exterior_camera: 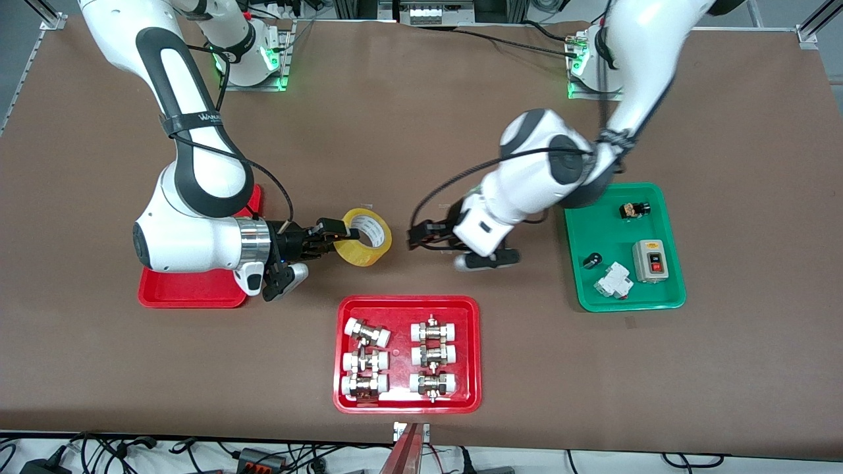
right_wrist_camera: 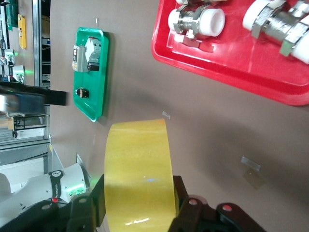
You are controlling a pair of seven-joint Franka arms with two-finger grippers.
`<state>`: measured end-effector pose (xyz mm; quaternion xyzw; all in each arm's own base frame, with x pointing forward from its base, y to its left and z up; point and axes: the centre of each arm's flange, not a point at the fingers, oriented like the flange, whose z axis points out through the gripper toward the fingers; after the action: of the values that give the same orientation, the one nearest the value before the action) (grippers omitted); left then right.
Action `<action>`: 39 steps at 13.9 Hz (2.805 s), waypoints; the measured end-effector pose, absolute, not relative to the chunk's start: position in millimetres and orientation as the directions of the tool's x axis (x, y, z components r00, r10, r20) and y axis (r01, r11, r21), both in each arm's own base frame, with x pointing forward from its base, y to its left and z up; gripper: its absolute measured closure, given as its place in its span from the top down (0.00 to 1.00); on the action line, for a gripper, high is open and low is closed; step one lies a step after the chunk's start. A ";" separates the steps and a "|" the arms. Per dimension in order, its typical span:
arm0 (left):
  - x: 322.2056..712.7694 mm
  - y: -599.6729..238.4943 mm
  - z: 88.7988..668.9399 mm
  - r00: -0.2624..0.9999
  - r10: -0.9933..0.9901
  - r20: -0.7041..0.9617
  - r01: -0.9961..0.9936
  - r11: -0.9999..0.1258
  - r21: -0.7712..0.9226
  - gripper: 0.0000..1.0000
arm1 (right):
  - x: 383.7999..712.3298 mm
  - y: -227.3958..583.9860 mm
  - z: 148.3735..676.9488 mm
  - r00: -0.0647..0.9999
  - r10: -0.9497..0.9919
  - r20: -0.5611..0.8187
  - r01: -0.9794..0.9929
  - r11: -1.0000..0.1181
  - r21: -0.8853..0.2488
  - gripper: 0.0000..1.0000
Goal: Left arm passes tape to right arm into tray
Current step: 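Open the left gripper and withdraw while the right gripper carries tape, then lower the tape into the empty red tray and open the right gripper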
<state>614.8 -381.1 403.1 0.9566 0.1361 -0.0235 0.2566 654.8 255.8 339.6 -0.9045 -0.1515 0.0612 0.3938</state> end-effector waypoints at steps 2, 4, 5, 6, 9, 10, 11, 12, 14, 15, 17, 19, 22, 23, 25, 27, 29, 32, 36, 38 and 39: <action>624.2 -330.2 431.7 0.948 0.251 -0.193 0.310 -0.862 0.400 1.00 | 663.9 227.4 336.8 0.953 0.304 0.006 0.223 -0.684 -0.694 0.56; 622.0 -289.3 464.7 0.930 0.233 -0.283 0.317 -0.899 0.301 1.00 | 676.2 173.4 335.0 0.968 0.252 -0.017 0.172 -0.706 -0.687 0.56; 619.6 -268.6 481.6 0.922 0.231 -0.311 0.313 -0.917 0.247 1.00 | 680.9 137.6 334.0 0.975 0.221 -0.038 0.134 -0.710 -0.691 0.56; 618.5 -244.7 497.2 0.914 0.240 -0.328 0.313 -0.930 0.192 1.00 | 684.0 95.8 332.5 0.981 0.186 -0.062 0.092 -0.717 -0.691 0.56; 619.7 -167.3 533.1 0.881 0.311 -0.355 0.348 -0.937 0.042 1.00 | 674.5 -28.0 324.5 0.984 0.095 -0.154 -0.039 -0.719 -0.693 0.55; 620.1 -143.8 538.1 0.874 0.331 -0.357 0.353 -0.936 -0.003 1.00 | 666.5 -58.7 320.2 0.980 0.072 -0.187 -0.082 -0.707 -0.703 0.55; 620.4 -124.4 540.1 0.875 0.327 -0.357 0.338 -0.941 -0.033 1.00 | 657.6 -86.0 313.5 0.975 0.048 -0.217 -0.124 -0.693 -0.710 0.55; 621.3 -108.7 540.9 0.887 0.303 -0.348 0.302 -0.952 -0.057 1.00 | 649.0 -109.1 303.9 0.970 0.027 -0.244 -0.161 -0.680 -0.716 0.55; 623.6 -80.7 547.2 0.931 0.210 -0.297 0.181 -0.976 -0.122 1.00 | 633.0 -146.8 274.5 0.962 0.017 -0.272 -0.196 -0.650 -0.734 0.55; 622.5 -69.5 552.7 0.945 0.167 -0.282 0.133 -0.982 -0.137 1.00 | 626.7 -159.6 258.4 0.962 0.027 -0.273 -0.194 -0.637 -0.746 0.55; 617.2 -49.0 556.5 0.964 0.119 -0.240 0.091 -0.988 -0.125 1.00 | 619.7 -167.7 230.2 0.960 0.055 -0.273 -0.182 -0.618 -0.765 0.55; 601.2 -35.2 551.5 0.979 0.108 -0.174 0.083 -0.986 -0.141 1.00 | 616.2 -161.8 204.1 0.960 0.103 -0.260 -0.149 -0.600 -0.786 0.55; 582.3 -20.8 554.4 0.989 0.089 -0.117 0.071 -0.986 -0.152 1.00 | 611.4 -159.2 178.9 0.960 0.150 -0.236 -0.108 -0.580 -0.807 0.55; 582.9 -16.9 559.7 0.993 0.062 -0.098 0.048 -0.988 -0.144 1.00 | 609.9 -160.5 174.5 0.961 0.157 -0.229 -0.099 -0.576 -0.812 0.54; 579.5 -19.0 565.0 0.994 0.044 -0.100 0.030 -0.990 -0.135 1.00 | 606.5 -165.5 166.8 0.962 0.162 -0.221 -0.092 -0.568 -0.818 0.55; 571.2 -26.2 573.6 0.993 0.043 -0.113 0.030 -0.993 -0.115 1.00 | 604.5 -169.7 163.6 0.963 0.162 -0.217 -0.090 -0.565 -0.820 0.70; 567.6 -27.0 580.6 0.993 0.047 -0.104 0.036 -0.994 -0.106 1.00 | 604.9 -170.9 164.5 0.957 0.188 -0.222 -0.069 -0.594 -0.801 0.90; 567.1 -29.2 582.5 0.993 0.063 -0.100 0.057 -0.996 -0.066 1.00 | 607.4 -166.4 163.0 0.939 0.245 -0.241 -0.018 -0.664 -0.748 1.00; 567.0 -33.1 584.6 0.994 0.060 -0.092 0.055 -0.997 -0.057 1.00 | 619.3 -147.5 176.2 0.914 0.324 -0.245 0.082 -0.738 -0.670 1.00; 569.0 -32.4 585.9 0.995 0.061 -0.075 0.057 -0.997 -0.055 1.00 | 630.6 -135.3 194.2 0.898 0.373 -0.234 0.170 -0.784 -0.597 1.00; 569.4 -31.1 586.1 0.995 0.063 -0.072 0.059 -0.997 -0.055 1.00 | 635.9 -129.5 206.2 0.888 0.399 -0.230 0.218 -0.804 -0.553 1.00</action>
<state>569.4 -31.1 586.1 0.9985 0.0307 -0.0371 -0.0262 635.9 -129.5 206.2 -0.9344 -0.1653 0.1699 0.2660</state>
